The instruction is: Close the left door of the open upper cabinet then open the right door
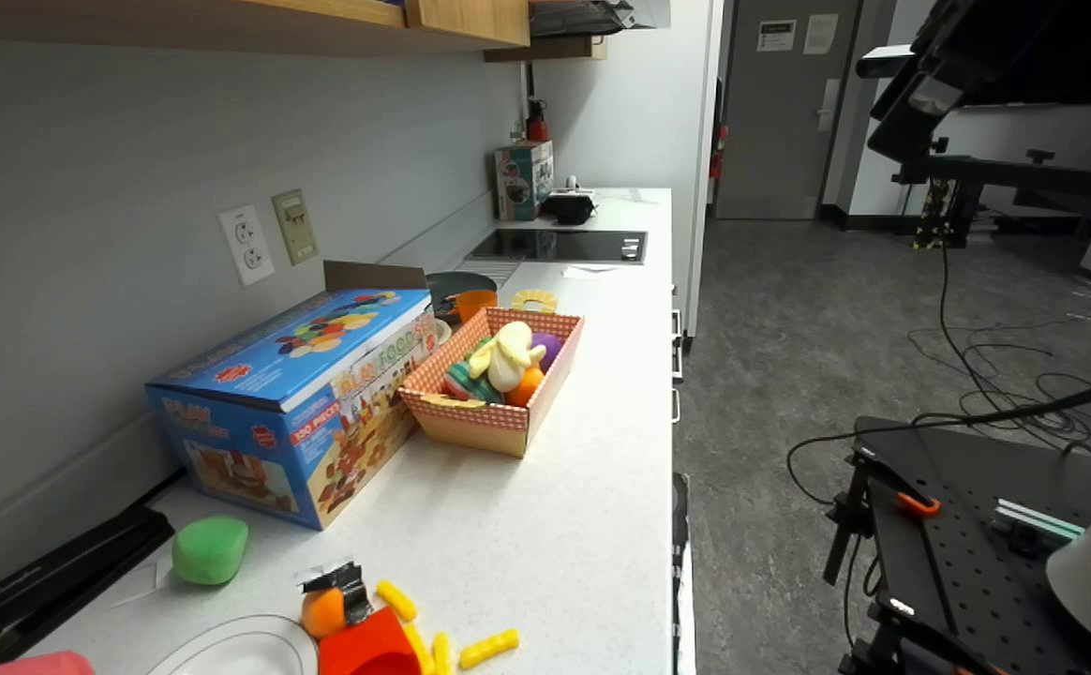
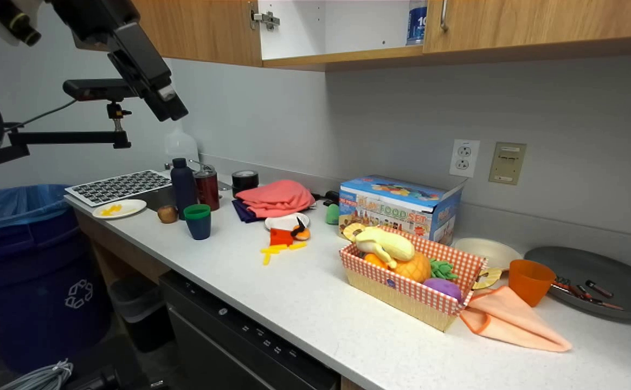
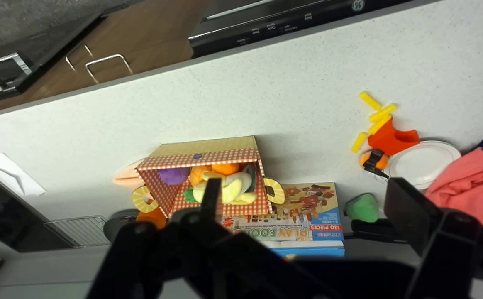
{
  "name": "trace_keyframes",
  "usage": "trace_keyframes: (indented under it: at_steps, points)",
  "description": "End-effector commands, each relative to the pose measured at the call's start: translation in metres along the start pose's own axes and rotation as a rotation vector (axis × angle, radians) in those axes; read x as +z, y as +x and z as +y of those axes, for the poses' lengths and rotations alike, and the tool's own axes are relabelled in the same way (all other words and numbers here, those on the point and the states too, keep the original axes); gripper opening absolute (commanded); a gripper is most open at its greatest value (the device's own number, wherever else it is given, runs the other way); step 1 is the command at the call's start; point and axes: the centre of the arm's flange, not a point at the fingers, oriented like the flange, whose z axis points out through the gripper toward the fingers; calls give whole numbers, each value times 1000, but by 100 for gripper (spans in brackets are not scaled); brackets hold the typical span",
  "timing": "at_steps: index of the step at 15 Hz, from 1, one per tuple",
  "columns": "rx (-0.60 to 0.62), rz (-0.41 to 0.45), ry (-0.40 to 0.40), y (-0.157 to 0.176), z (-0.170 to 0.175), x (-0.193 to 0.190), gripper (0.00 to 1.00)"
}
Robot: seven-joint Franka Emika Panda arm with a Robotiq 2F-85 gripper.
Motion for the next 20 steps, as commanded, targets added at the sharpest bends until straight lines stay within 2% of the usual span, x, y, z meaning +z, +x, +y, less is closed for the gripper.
trace_keyframes:
  at_steps: [1, 9, 10, 12, 16, 19, 20]
  points:
    - [0, 0, 0, 0, 0, 0, 100]
    - [0, 0, 0, 0, 0, 0, 100]
    - [-9, 27, -5, 42, 6, 50, 100]
    - [-11, 89, 10, 43, 4, 50, 100]
    - [-28, 182, 0, 60, 5, 74, 100]
    - [-86, 142, -13, 64, 7, 81, 100]
    - [-98, 102, -17, 60, 29, 72, 100]
